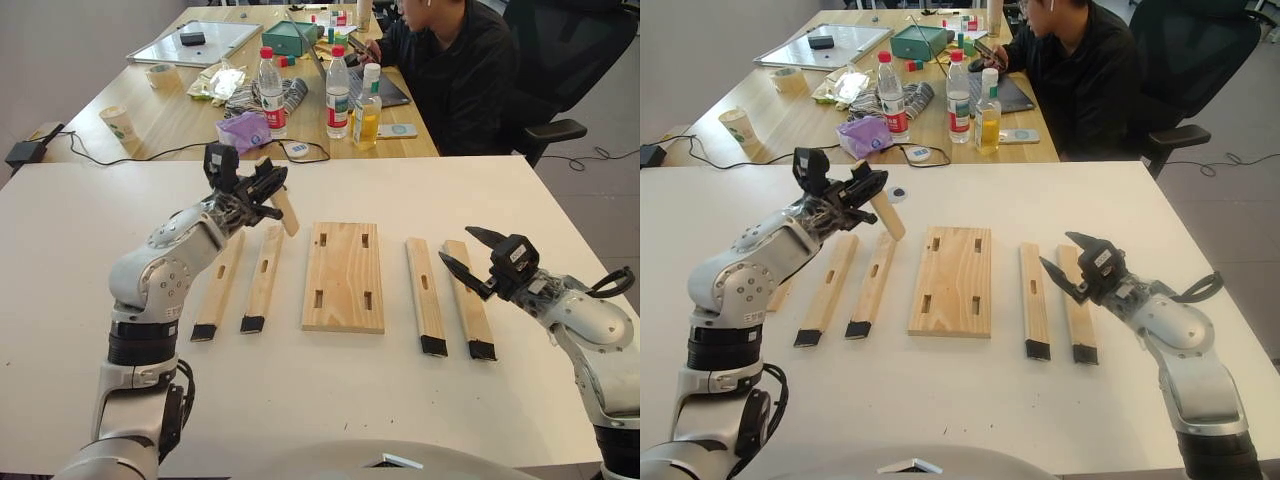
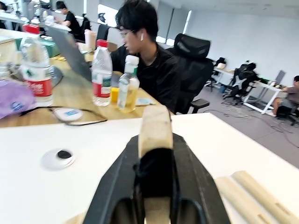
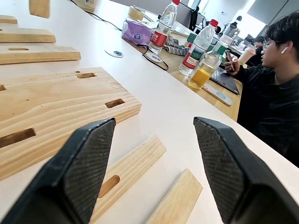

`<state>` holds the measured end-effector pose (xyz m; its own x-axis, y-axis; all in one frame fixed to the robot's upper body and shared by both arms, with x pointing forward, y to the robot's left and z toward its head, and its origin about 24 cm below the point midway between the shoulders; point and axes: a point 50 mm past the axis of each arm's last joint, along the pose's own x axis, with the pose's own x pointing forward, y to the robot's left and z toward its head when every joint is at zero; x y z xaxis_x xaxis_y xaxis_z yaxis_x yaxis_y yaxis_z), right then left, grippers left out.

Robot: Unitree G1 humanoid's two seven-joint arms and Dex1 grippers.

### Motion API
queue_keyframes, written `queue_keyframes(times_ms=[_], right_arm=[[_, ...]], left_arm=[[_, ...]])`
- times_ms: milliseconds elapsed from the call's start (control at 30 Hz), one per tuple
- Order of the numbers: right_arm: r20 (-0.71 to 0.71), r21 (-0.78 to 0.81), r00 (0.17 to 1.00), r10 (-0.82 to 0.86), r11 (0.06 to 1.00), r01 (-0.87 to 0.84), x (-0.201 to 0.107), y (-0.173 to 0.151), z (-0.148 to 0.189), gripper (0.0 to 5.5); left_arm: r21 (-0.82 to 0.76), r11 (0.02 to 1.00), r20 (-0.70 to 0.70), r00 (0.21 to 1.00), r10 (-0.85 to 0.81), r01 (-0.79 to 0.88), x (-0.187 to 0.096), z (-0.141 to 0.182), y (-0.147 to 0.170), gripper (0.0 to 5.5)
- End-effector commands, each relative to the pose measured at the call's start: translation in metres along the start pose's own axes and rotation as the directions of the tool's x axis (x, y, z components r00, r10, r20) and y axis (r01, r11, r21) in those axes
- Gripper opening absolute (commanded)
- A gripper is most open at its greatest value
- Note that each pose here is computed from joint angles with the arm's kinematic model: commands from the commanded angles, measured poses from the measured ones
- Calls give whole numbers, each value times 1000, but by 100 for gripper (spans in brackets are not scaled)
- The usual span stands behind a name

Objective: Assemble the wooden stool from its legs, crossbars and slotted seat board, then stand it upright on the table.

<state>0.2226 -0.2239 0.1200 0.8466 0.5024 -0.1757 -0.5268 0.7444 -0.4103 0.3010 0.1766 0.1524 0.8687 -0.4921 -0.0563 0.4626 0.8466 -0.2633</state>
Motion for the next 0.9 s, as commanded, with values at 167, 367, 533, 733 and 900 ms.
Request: queue_keyframes(times_ms=[167,367,533,733,900], right_arm=[[-10,2,999,-31,1000,31,-2,-2,-6,309],[-21,4,999,-29,1000,29,-2,-2,-7,309],[-32,10,999,-17,1000,17,-1,1,-10,309],[-53,10,999,-6,1000,6,-1,2,-14,309],[-62,14,998,-11,1000,12,-1,4,-17,309]], left_arm=[[17,974,2,975,224,-224,-24,-19,38,39],[-102,954,-58,960,276,-280,-30,-50,48,39],[-203,922,-63,944,323,-329,-35,-60,58,39],[-284,906,-10,946,324,-313,-35,-51,56,39],[-302,910,12,953,302,-285,-31,-44,49,39]])
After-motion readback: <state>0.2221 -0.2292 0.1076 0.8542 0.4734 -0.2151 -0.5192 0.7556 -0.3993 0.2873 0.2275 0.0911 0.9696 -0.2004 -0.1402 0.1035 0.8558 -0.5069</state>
